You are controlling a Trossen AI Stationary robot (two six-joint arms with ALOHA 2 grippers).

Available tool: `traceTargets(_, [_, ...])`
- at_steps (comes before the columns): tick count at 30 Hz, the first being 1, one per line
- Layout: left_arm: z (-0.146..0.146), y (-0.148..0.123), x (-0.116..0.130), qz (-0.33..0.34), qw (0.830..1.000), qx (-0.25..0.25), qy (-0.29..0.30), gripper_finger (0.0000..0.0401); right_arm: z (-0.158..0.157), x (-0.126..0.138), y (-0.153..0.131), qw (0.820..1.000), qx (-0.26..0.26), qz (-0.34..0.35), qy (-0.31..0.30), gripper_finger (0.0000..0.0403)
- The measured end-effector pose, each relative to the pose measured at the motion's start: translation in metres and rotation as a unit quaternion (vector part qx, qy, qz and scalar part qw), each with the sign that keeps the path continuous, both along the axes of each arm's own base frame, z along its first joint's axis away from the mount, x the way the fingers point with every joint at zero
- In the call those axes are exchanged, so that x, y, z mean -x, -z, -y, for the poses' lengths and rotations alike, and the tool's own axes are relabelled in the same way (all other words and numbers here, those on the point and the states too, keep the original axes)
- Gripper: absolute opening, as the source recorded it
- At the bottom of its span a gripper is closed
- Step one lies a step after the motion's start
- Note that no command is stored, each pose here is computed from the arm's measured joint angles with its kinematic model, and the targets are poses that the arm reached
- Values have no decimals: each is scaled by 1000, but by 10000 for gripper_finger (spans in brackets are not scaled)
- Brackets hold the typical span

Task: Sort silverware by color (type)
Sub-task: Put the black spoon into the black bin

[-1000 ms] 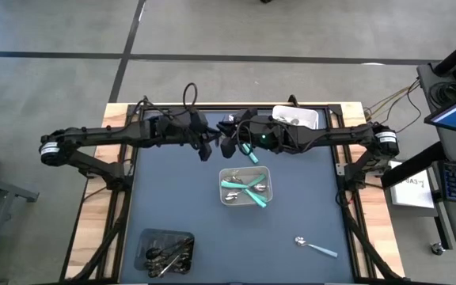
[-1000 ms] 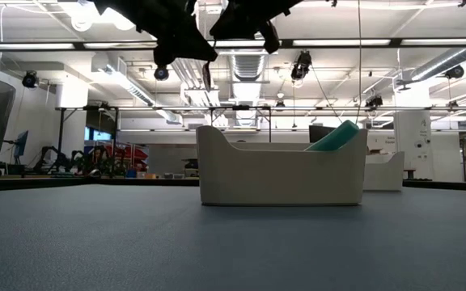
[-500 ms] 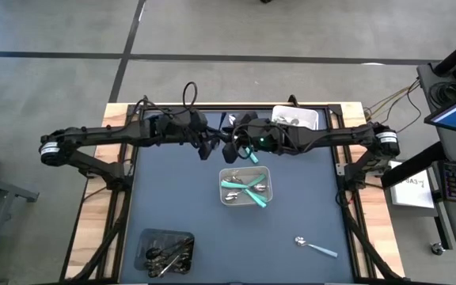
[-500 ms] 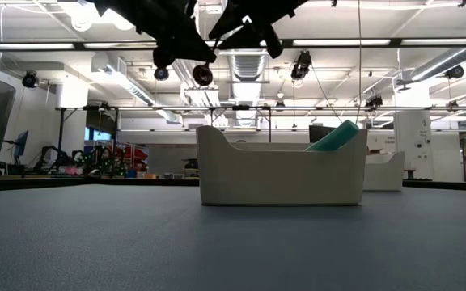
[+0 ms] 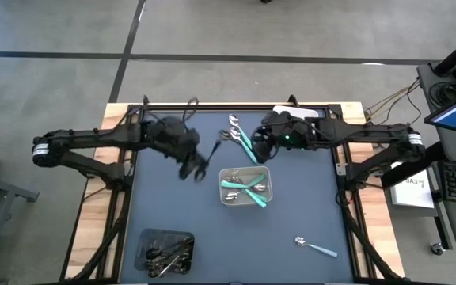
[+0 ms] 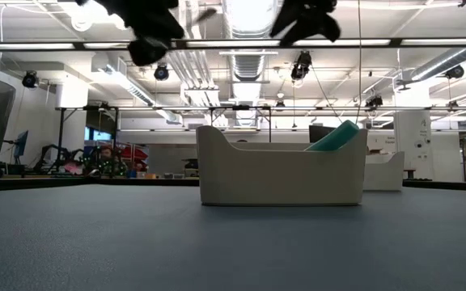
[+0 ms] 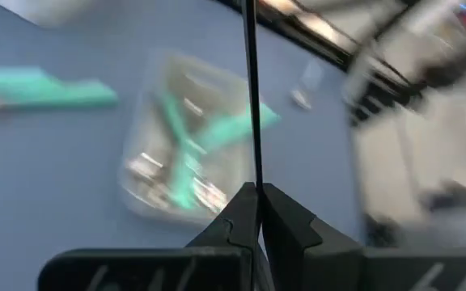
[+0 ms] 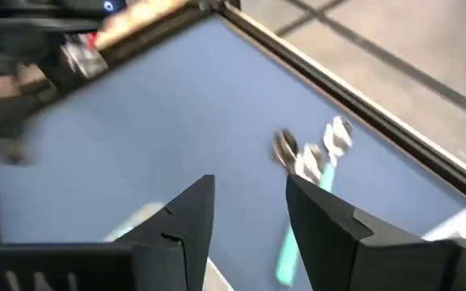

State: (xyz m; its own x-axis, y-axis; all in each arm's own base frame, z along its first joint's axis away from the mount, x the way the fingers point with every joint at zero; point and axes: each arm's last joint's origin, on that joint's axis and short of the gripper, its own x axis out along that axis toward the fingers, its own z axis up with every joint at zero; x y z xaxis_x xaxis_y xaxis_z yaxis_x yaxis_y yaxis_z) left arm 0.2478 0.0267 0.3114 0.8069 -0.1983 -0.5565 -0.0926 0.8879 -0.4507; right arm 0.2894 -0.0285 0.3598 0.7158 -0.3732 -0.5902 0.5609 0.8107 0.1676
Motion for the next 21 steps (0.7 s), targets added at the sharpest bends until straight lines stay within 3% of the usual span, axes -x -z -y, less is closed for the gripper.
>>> traceTargets(5, [59,1,16,-74,992,76,62,1,-5,19,0,999,-7,-50,-2,135])
traceTargets(8, [96,4,26,-122,984,121,54,0,-9,23,2,997,-7,-75,-10,130])
traceTargets(13, [153,11,44,-187,965,183,22,0,-14,22,9,994,4,-102,-31,128])
traceTargets(16, [177,19,53,-227,948,221,-34,0,-15,22,14,993,5,-114,-35,128])
traceTargets(21, [199,37,54,-286,920,250,-97,0,-19,23,30,986,-46,-138,-86,128])
